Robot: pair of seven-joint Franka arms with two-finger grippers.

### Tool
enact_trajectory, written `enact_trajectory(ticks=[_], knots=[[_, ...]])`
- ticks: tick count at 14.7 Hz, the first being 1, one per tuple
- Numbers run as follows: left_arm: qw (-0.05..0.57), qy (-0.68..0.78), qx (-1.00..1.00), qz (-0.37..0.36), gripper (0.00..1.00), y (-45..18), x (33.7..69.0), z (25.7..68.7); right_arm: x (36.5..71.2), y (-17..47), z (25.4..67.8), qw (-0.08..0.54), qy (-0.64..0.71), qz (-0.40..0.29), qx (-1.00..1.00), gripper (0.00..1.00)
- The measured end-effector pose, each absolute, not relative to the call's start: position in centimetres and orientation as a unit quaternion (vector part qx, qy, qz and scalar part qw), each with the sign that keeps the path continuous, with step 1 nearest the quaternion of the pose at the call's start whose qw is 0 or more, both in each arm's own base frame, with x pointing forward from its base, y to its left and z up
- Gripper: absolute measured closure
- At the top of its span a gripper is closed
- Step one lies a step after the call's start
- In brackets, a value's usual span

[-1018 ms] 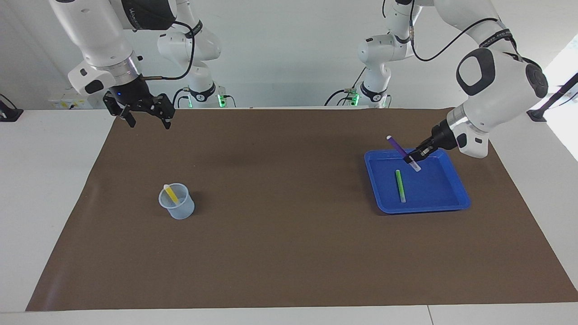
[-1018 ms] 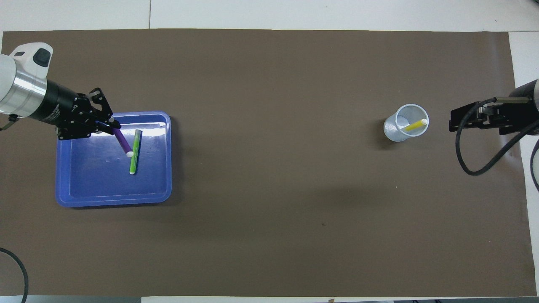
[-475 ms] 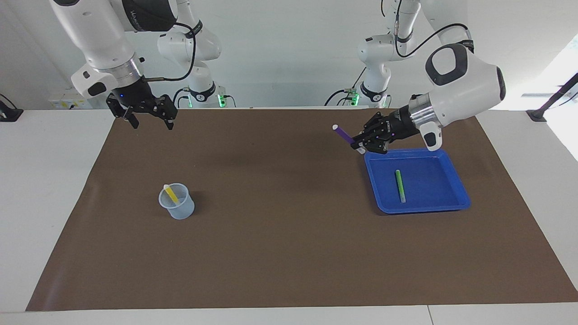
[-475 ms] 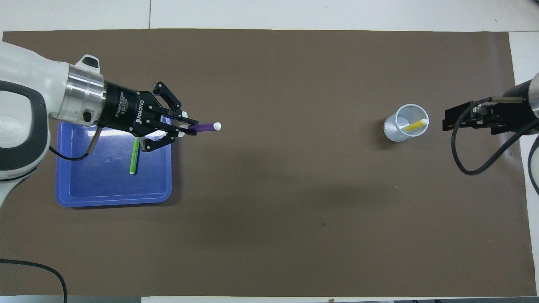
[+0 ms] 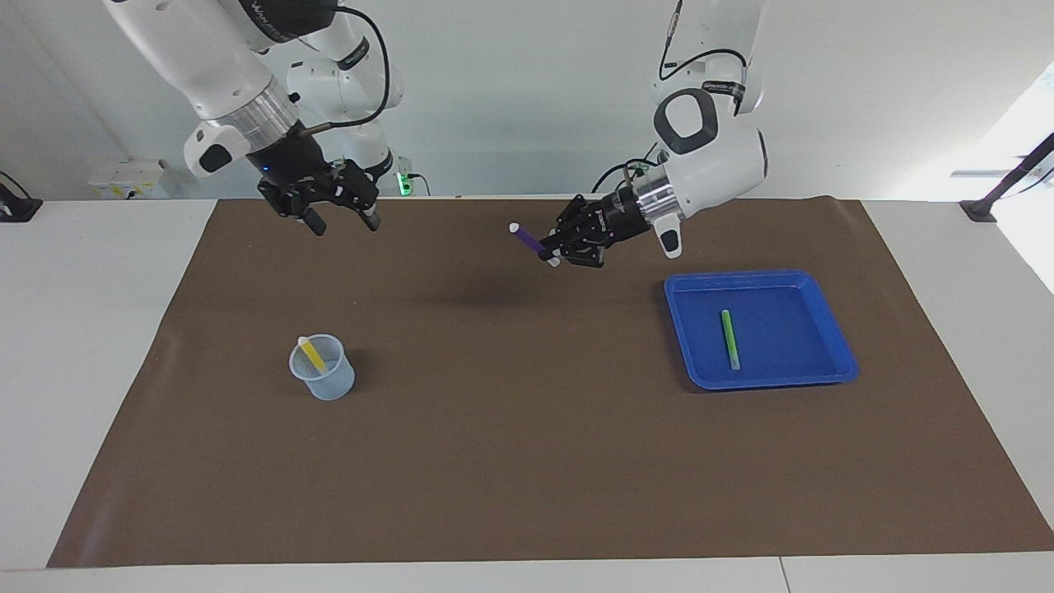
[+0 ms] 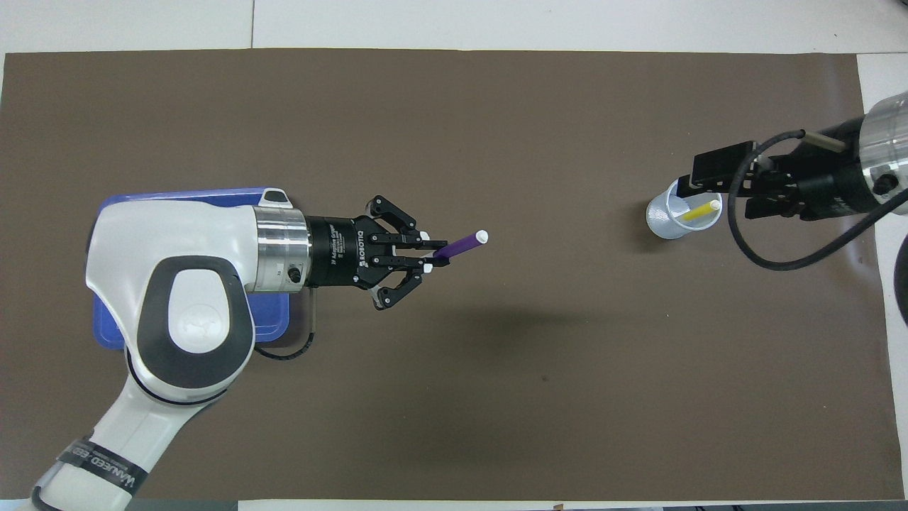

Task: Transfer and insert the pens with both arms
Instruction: 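Lift the purple pen with the left gripper while the right gripper approaches, then grasp the purple pen with the right gripper, open the left gripper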

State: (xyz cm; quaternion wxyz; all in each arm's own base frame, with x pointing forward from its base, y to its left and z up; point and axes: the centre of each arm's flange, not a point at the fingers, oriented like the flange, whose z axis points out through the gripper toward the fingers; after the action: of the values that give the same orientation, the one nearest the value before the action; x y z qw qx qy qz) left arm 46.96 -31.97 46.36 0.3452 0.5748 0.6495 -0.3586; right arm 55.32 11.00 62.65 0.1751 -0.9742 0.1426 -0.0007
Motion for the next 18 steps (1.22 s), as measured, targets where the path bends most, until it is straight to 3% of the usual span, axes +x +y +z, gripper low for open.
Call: enact_trajectory(ticks=[6,12,14,16,18], knots=[[0.365,0.671,0.538,-0.356,0.83,-35.1,44.6,45.6,53.5,22.0,61.2,0.196,0.185,-0.01,-0.963,0.0],[0.375,0.681,0.514,-0.363,0.83,-36.0,43.8,45.6,52.5,25.3,58.0,0.193,0.17,0.002,-0.966,0.04],[0.376,0.681,0.513,-0.363,0.83,-36.1,43.7,45.6,52.3,25.7,57.8,0.192,0.166,0.003,-0.967,0.15],[0.376,0.682,0.512,-0.363,0.83,-36.1,43.8,45.6,52.2,25.7,57.8,0.192,0.162,0.002,-0.968,0.2],[0.376,0.682,0.512,-0.363,0.83,-36.0,43.8,45.6,52.2,25.6,57.9,0.192,0.159,0.001,-0.968,0.42]])
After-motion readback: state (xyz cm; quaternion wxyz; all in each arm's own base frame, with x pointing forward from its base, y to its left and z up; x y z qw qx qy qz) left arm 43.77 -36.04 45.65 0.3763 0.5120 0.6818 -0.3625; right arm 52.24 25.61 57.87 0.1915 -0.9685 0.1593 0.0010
